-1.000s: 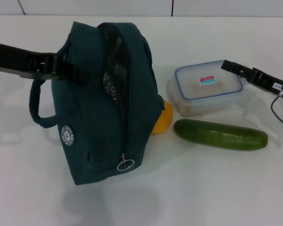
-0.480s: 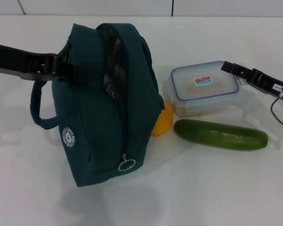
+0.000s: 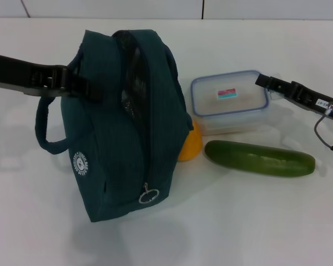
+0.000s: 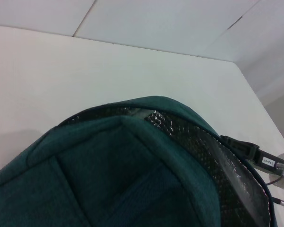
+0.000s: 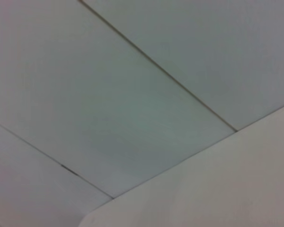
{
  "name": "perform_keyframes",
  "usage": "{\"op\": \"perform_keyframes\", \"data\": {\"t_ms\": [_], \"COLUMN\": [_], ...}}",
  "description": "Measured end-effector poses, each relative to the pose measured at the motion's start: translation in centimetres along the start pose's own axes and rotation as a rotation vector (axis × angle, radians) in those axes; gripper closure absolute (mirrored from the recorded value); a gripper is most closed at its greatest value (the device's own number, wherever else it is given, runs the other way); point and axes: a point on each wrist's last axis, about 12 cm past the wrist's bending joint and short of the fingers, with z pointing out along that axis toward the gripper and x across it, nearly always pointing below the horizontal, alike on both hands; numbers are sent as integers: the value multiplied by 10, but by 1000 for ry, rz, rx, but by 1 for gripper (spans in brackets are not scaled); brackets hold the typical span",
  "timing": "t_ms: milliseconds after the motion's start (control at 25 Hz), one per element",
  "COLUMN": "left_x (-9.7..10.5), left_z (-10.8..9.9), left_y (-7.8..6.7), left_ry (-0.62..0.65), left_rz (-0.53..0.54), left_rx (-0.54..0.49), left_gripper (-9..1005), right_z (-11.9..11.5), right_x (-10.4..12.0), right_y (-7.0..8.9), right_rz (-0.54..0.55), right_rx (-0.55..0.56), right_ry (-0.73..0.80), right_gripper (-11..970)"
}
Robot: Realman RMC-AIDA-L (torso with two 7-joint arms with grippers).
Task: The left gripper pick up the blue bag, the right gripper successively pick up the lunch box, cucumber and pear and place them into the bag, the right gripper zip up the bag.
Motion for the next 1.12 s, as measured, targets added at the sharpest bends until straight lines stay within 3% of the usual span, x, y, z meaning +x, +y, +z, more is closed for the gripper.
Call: {"op": "perform_keyframes", "data": {"t_ms": [160,280,480,800,1120], "left_x": [0,1,1,1,7], "left_z": [0,0,1,-6,-11], "left_y": [0,0,0,5,11], "left_ry": [0,0,1,-35,-63], "left_rz": [5,9,11,2,-18], "left_rx": [0,1,2,0,8], "left_gripper": [946,946,946,946,946], "right_z": [0,2,2,-2,-25], "right_x": [1,0,-1,-6,-8], "right_y": [2,5,6,8,0], "right_rz": [13,16,21,64,152], "right_rx": [-20,-33,-48,-76,-90], "right_ry": [-14,-11,-21,-81,-194], "right_gripper": [474,677,828,849,862]}}
